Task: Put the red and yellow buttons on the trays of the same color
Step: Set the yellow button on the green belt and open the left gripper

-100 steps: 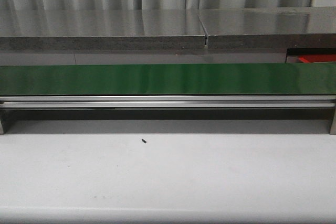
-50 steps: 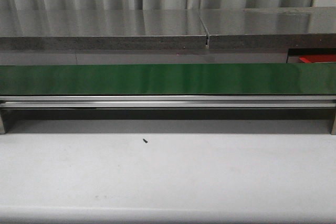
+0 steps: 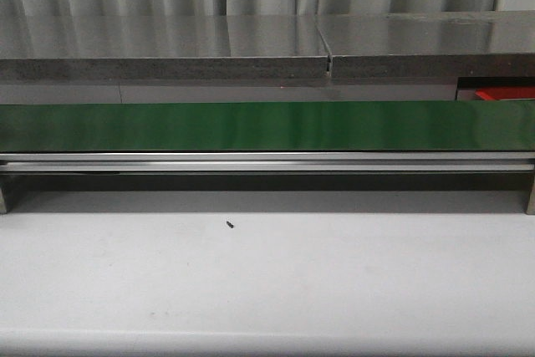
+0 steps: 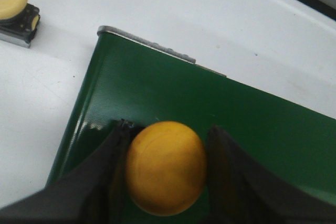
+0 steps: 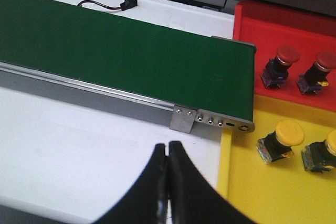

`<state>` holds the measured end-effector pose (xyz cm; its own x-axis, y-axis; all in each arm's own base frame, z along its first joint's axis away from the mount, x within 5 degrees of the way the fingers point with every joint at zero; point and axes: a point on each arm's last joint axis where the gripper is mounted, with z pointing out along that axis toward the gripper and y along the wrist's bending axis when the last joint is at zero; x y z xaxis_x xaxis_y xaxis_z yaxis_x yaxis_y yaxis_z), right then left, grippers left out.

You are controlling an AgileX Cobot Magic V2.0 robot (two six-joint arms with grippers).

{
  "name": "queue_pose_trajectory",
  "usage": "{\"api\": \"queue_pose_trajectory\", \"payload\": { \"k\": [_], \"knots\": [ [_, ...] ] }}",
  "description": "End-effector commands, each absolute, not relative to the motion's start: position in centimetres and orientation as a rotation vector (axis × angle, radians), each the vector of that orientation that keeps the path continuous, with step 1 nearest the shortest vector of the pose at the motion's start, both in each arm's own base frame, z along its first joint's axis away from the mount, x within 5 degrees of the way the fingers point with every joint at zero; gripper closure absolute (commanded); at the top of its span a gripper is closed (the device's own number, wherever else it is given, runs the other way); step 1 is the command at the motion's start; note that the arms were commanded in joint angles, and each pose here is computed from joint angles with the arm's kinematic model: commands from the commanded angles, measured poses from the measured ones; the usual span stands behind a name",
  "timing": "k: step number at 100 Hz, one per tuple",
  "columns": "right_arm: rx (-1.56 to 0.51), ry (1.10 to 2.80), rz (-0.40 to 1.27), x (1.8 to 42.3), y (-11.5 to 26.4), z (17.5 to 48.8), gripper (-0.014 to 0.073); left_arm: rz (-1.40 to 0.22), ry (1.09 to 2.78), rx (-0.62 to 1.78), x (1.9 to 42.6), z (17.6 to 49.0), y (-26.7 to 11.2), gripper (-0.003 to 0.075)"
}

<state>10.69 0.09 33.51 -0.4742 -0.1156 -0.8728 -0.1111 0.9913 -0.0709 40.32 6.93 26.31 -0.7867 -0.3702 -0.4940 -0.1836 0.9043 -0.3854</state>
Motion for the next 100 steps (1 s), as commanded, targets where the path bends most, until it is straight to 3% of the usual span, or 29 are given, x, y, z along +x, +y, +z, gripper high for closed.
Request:
{"api": "queue_pose_trajectory", "payload": {
  "k": [1,14,24,31,43,53,79,100],
  "knots": [
    [-0.144,1.988,-0.012,10.8,0.1,34.8,0.0662,-0.436,2.379,-0.395,40.4,28.9,6.6,0.0729],
    [-0.144,1.988,-0.012,10.8,0.1,34.8,0.0662,-0.439,2.385,-0.394,40.4,28.8,6.5,0.0715],
    [-0.144,1.988,-0.012,10.8,0.1,34.8,0.0662,-0.434,2.400,-0.351,40.3,28.7,6.4,0.0621],
    [-0.144,1.988,-0.012,10.8,0.1,34.8,0.0662,-0.440,2.412,-0.329,40.2,28.7,6.4,0.0489],
    [-0.144,1.988,-0.012,10.8,0.1,34.8,0.0662,-0.448,2.412,-0.332,40.2,28.7,6.3,0.0182],
    [-0.144,1.988,-0.012,10.8,0.1,34.8,0.0662,-0.449,2.402,-0.329,40.1,29.1,6.3,0.0055],
    [-0.144,1.988,-0.012,10.8,0.1,34.8,0.0662,-0.406,2.293,-0.312,39.5,32.7,6.8,0.0048],
    [-0.144,1.988,-0.012,10.8,0.1,34.8,0.0662,-0.231,2.239,-0.324,39.0,35.0,10.9,0.0048]
  ]
}}
